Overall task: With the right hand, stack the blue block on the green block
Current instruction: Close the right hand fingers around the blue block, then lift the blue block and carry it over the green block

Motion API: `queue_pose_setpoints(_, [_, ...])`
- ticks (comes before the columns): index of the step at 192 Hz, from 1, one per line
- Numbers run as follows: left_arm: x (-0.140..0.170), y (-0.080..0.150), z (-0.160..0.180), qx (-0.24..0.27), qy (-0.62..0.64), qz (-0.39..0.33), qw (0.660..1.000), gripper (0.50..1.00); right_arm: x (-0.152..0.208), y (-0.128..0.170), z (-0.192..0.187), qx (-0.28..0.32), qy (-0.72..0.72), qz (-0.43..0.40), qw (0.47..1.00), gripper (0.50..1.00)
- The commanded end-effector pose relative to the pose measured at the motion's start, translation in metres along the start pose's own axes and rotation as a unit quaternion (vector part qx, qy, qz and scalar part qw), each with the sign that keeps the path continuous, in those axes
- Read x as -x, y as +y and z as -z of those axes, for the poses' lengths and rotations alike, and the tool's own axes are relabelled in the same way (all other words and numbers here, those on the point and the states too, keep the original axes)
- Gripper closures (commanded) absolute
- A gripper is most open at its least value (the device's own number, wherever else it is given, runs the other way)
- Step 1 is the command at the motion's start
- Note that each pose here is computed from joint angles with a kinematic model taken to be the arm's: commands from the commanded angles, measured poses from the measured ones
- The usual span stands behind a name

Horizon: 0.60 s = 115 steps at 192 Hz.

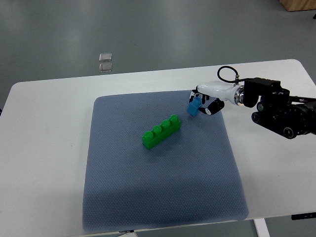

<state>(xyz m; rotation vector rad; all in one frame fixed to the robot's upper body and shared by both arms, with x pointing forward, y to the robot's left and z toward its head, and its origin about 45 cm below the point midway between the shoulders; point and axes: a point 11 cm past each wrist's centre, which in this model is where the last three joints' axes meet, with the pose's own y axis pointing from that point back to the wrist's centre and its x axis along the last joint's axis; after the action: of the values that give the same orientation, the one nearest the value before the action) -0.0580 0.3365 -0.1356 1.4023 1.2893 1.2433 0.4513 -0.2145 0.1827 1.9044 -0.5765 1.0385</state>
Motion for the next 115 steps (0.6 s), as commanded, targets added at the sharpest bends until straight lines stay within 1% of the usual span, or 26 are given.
queue_pose_setpoints(1, [0.0, 0.0, 0.001, -0.001, 0.0, 0.0, 1.0, 0.5, -0.005, 0.0, 0.01, -0.025, 0.0, -0.01, 1.0, 0.961])
queue_pose_setpoints(13, [0.0, 0.0, 0.0, 0.0, -0.001, 0.0, 1.0, 0.5, -0.008, 0.002, 0.016, -0.038, -0.001, -0.014, 0.999, 0.967])
queue_pose_setpoints(26, [0.0, 0.0, 0.0, 0.0, 0.0, 0.0, 1.0, 0.5, -0.024, 0.008, 0.026, -0.055, 0.006, -0.029, 0.998, 0.967])
queue_pose_setpoints(34, [0.0, 0.0, 0.001, -0.001, -0.001, 0.0, 1.0, 0.5, -0.028, 0.01, 0.03, -0.064, 0.009, -0.031, 0.997, 0.967])
queue_pose_setpoints(60, [0.0, 0.0, 0.0, 0.0, 0.0, 0.0, 1.0, 0.5, -0.043, 0.017, 0.061, -0.115, 0.021, -0.038, 0.992, 0.969])
queue_pose_setpoints(85, [0.0, 0.0, 0.001, -0.001, 0.0, 0.0, 1.0, 0.5, -0.04, 0.02, 0.088, -0.153, 0.031, -0.033, 0.987, 0.969])
queue_pose_setpoints(97, [0.0, 0.0, 0.0, 0.0, 0.0, 0.0, 1.0, 0.5, -0.039, 0.02, 0.089, -0.156, 0.031, -0.032, 0.987, 0.969])
queue_pose_setpoints(98, [0.0, 0.0, 0.001, -0.001, 0.0, 0.0, 1.0, 0.5, -0.034, 0.019, 0.096, -0.163, 0.04, -0.027, 0.985, 0.969])
queue_pose_setpoints(100, [0.0, 0.0, 0.0, 0.0, -0.001, 0.0, 1.0, 0.5, -0.032, 0.018, 0.097, -0.165, 0.044, -0.026, 0.985, 0.969])
queue_pose_setpoints(115, [0.0, 0.0, 0.0, 0.0, 0.0, 0.0, 1.0, 0.5, -0.025, 0.017, 0.099, -0.167, 0.081, -0.022, 0.982, 0.969])
